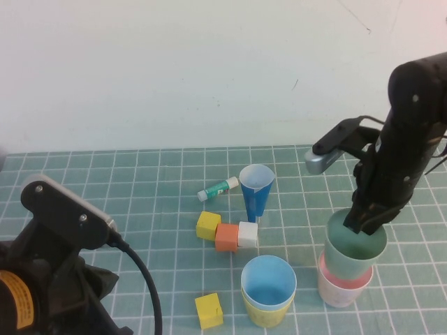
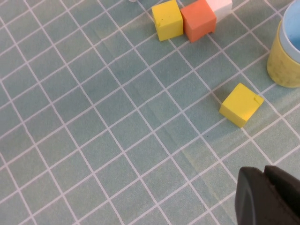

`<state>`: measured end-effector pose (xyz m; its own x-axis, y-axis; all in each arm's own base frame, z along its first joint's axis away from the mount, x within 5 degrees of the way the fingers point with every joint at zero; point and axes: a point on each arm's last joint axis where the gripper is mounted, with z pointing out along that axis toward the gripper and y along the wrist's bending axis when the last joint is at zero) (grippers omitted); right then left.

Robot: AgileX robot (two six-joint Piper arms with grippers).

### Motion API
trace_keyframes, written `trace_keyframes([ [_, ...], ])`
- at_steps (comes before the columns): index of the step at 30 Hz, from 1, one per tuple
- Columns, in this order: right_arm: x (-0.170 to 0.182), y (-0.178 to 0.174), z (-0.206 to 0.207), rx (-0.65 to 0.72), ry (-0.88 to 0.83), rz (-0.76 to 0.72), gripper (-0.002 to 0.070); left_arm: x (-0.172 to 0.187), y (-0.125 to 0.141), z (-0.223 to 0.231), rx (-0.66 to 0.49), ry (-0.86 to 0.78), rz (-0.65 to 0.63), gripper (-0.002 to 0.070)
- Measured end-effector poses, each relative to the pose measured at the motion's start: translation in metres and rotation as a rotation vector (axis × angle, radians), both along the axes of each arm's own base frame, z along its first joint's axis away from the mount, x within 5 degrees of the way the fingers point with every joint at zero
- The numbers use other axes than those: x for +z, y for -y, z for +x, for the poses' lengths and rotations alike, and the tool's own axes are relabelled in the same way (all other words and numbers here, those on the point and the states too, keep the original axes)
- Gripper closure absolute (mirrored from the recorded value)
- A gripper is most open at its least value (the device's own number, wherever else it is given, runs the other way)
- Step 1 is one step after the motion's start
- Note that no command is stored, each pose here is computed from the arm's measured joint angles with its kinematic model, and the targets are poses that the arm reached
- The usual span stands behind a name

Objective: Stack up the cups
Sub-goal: Place the green cup on the pink cup, then pick up the pink cup

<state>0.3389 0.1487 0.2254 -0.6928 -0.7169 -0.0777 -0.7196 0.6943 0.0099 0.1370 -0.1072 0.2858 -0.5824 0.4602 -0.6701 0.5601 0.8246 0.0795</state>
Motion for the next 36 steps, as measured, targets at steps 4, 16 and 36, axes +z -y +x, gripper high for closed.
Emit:
trace_keyframes([
  [4,-0.015,-0.003,0.006,-0.003,-0.011,-0.005,0.0645,0.000,0.000,0.000,-0.002,0.007,0.008,0.0677],
  [16,-0.053,0.000,0.017,-0.105,-0.079,-0.028,0.0264,0.001,-0.001,0.002,-0.007,0.026,0.023,0.0677],
  [36,-0.008,0.003,0.006,-0.032,-0.011,0.045,0.0631,0.001,-0.002,0.002,-0.008,0.033,0.030,0.0677],
])
